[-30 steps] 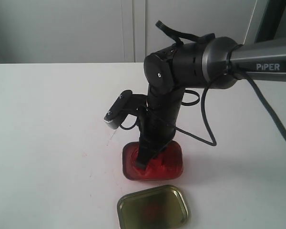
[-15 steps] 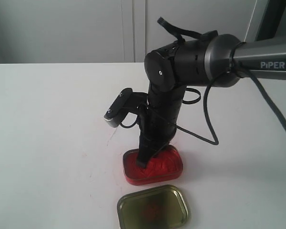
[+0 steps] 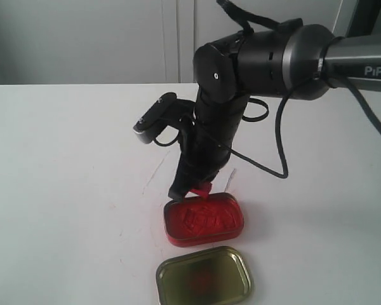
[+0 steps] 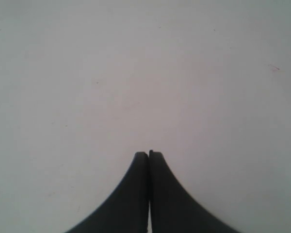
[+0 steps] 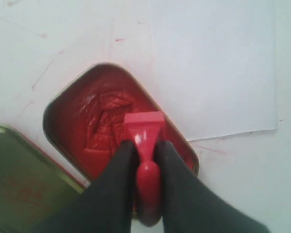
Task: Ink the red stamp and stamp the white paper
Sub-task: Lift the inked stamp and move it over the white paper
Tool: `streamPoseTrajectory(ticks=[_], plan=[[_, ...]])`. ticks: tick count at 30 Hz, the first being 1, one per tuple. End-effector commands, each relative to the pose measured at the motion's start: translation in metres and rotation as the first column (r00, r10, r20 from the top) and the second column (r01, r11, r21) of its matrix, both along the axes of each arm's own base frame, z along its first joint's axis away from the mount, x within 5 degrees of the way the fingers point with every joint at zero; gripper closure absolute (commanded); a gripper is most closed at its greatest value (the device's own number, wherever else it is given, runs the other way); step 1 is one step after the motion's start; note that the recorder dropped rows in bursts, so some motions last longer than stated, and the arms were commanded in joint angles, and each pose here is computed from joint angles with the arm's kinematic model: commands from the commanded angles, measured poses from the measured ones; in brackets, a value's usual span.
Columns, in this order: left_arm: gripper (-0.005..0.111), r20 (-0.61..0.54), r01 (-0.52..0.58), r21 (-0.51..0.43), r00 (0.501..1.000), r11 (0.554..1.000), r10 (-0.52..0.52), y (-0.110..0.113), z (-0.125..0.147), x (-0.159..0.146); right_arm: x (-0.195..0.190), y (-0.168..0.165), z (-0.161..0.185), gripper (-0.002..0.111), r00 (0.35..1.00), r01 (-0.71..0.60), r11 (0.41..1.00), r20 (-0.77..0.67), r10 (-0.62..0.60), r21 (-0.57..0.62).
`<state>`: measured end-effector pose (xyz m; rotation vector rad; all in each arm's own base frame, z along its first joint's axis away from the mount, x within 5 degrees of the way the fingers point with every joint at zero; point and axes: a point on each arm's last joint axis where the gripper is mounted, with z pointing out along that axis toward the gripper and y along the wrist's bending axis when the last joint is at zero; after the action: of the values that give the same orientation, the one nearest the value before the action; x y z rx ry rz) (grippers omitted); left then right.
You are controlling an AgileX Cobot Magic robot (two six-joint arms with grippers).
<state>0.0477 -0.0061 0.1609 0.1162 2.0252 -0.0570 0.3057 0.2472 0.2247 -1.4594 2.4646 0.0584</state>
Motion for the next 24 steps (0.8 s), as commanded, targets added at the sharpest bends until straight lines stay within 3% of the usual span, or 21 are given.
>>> streamPoseTrajectory(ticks=[1,10,24], plan=[[0.107,-0.022,0.0,0.0,1.0,1.0,0.0,0.0,-0.004,-0.001,0.016,-0.004,0.028,0.108,0.993,0.1,0.992,0.059,-0.105,0.083],[0.107,-0.022,0.0,0.0,1.0,1.0,0.0,0.0,-0.004,-0.001,0.043,-0.008,0.043,0.108,0.972,0.227,0.968,0.038,-0.232,0.108],[0.107,-0.022,0.0,0.0,1.0,1.0,0.0,0.0,-0.004,-0.001,0.089,0.021,-0.026,0.108,0.952,0.292,0.956,-0.09,-0.292,-0.016]])
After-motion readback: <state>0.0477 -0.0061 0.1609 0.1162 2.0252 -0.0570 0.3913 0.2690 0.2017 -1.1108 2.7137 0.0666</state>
